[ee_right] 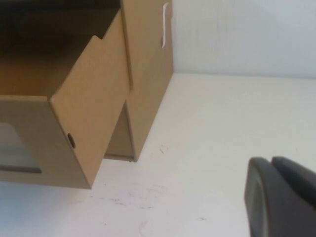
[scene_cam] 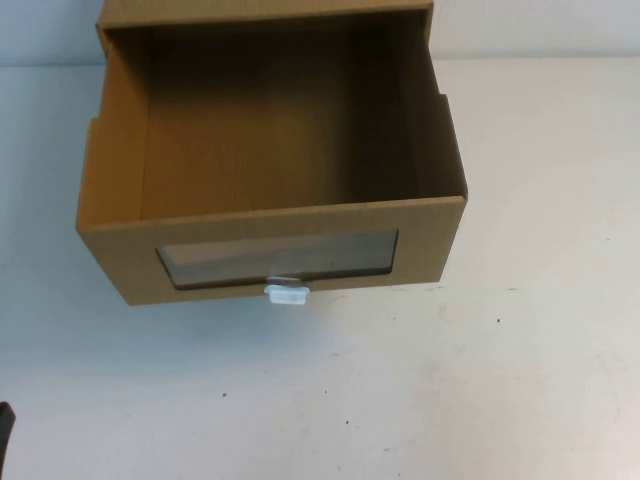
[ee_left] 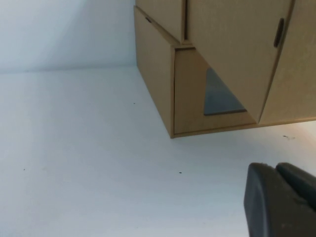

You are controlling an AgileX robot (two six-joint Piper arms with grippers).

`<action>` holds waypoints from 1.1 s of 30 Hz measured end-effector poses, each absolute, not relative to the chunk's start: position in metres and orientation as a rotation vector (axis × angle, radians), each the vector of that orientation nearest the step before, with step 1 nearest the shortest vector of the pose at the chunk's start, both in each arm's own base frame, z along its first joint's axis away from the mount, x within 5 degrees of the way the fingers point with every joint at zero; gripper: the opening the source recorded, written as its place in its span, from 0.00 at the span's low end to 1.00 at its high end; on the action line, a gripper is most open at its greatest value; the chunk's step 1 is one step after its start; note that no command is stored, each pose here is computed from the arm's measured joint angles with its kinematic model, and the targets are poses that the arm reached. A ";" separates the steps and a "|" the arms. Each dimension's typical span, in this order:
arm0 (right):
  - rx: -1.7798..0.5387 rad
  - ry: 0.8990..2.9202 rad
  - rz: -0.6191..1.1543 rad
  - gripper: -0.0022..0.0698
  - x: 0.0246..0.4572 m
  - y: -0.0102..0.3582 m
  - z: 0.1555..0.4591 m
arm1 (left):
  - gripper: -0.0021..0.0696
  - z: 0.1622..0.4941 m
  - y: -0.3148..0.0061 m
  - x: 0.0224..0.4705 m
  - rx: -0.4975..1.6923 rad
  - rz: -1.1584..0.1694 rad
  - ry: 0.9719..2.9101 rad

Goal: Open the shoe box
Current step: 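Pull the top drawer of the cardboard box fully open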

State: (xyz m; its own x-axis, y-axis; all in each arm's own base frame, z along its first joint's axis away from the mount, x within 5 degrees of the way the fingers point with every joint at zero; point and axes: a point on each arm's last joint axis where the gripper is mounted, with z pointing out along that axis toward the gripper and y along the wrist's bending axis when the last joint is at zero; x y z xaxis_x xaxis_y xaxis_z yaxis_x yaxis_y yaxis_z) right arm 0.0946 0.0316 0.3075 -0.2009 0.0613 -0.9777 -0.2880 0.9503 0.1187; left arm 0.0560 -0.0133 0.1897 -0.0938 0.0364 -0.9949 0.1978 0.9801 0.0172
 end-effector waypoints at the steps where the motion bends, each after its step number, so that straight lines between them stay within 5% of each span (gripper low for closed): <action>1: -0.170 1.747 0.319 0.01 0.095 0.032 0.307 | 0.02 0.190 -0.013 0.056 0.178 -0.138 1.662; 24: -0.213 1.768 0.235 0.01 0.095 0.029 0.305 | 0.02 0.190 -0.013 0.056 0.176 -0.140 1.662; 33: -0.037 1.739 0.028 0.01 0.081 0.003 0.256 | 0.02 0.190 -0.013 0.056 0.176 -0.140 1.662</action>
State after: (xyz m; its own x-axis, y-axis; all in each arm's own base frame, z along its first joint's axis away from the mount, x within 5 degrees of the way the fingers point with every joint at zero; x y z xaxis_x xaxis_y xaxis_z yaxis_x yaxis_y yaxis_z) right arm 0.0812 0.0025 0.2558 -0.1670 -0.0087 -0.9859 -0.0403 0.9992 -0.0020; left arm 0.0560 -0.0133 0.1897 -0.0944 0.0321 -0.9950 0.1980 0.9801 0.0129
